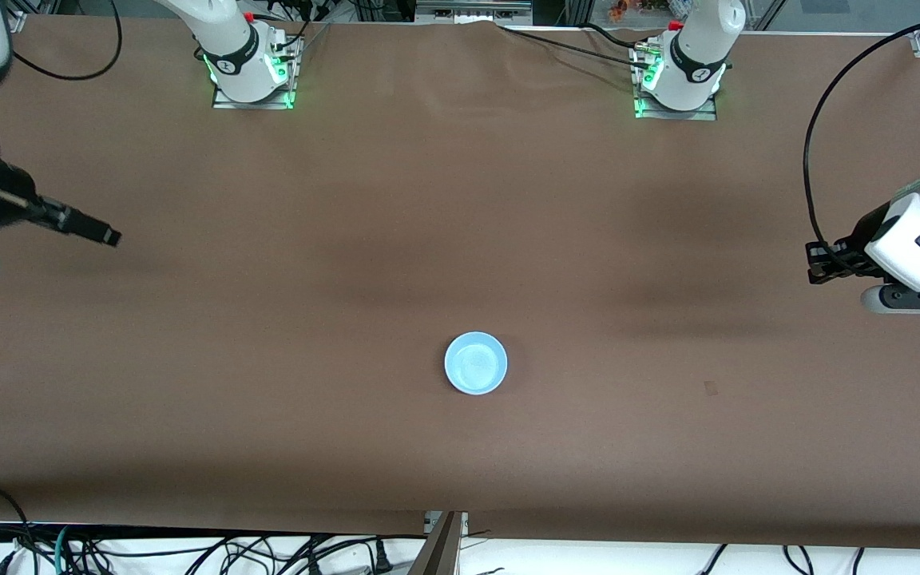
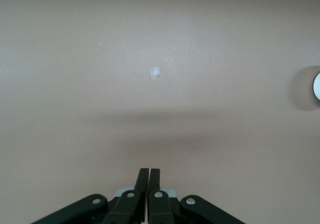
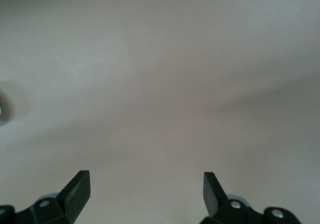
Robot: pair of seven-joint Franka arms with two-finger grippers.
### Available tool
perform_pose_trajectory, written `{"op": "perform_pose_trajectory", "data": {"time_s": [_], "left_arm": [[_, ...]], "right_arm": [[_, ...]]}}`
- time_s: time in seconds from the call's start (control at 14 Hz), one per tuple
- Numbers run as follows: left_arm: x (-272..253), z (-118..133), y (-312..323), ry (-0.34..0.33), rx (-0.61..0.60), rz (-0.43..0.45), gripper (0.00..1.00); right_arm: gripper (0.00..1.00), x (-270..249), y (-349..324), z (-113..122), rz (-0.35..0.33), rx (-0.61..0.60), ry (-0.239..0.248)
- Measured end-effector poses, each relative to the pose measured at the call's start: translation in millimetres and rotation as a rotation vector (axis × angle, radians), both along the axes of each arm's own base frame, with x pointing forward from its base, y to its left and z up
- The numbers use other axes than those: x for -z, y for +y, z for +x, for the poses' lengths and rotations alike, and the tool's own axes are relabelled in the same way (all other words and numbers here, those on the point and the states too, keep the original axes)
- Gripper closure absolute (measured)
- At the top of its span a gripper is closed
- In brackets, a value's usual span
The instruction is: Stack pink and blue bowls on white bowl
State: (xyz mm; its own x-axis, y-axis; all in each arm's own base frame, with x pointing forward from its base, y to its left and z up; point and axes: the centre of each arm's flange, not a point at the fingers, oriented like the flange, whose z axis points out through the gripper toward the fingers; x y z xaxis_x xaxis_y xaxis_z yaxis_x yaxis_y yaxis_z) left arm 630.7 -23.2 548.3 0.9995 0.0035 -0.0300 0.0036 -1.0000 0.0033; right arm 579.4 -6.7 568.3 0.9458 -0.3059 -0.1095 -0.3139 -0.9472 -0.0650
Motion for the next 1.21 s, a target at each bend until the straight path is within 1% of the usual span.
{"op": "perform_pose_trajectory", "data": {"time_s": [0.07,0.14,0.21,0.29,0.36,0.43,0.79,1.07,1.14,1.21], "left_arm": [[-0.6,-0.1,0.8,-0.001,-0.002,0.000,0.93],[-3.0,-0.8,2.4,-0.005,-0.005,0.000,0.90],[-8.2,-2.7,3.8,-0.012,-0.007,0.001,0.90],[-13.2,-4.8,4.3,-0.019,-0.008,0.002,0.86],[-15.7,-6.2,3.9,-0.021,-0.008,0.002,0.86],[-14.0,-6.2,3.7,-0.017,-0.007,0.002,0.83],[6.3,-2.4,3.9,0.014,-0.007,0.002,0.82],[12.8,1.2,6.6,0.013,-0.011,0.001,0.82],[13.6,1.6,6.7,0.013,-0.012,0.001,0.79],[13.9,1.8,6.8,0.013,-0.012,0.001,0.79]], "right_arm": [[0.00,-5.1,-0.5,-9.0,-0.011,-0.015,-0.003],[0.00,-9.2,4.9,-16.5,-0.018,-0.035,-0.007],[0.00,-12.8,14.3,-22.0,-0.021,-0.057,-0.011],[0.00,-15.6,23.0,-25.7,-0.023,-0.075,-0.015],[0.00,-16.8,30.2,-28.1,-0.023,-0.089,-0.016],[0.00,-17.2,34.3,-29.1,-0.024,-0.097,-0.017],[0.00,-15.0,42.0,-25.9,-0.022,-0.127,-0.026],[0.00,-15.3,51.8,-25.7,-0.022,-0.151,-0.031],[0.00,-15.6,52.0,-25.7,-0.021,-0.157,-0.032],[0.00,-15.6,52.1,-25.7,-0.021,-0.162,-0.032]]}}
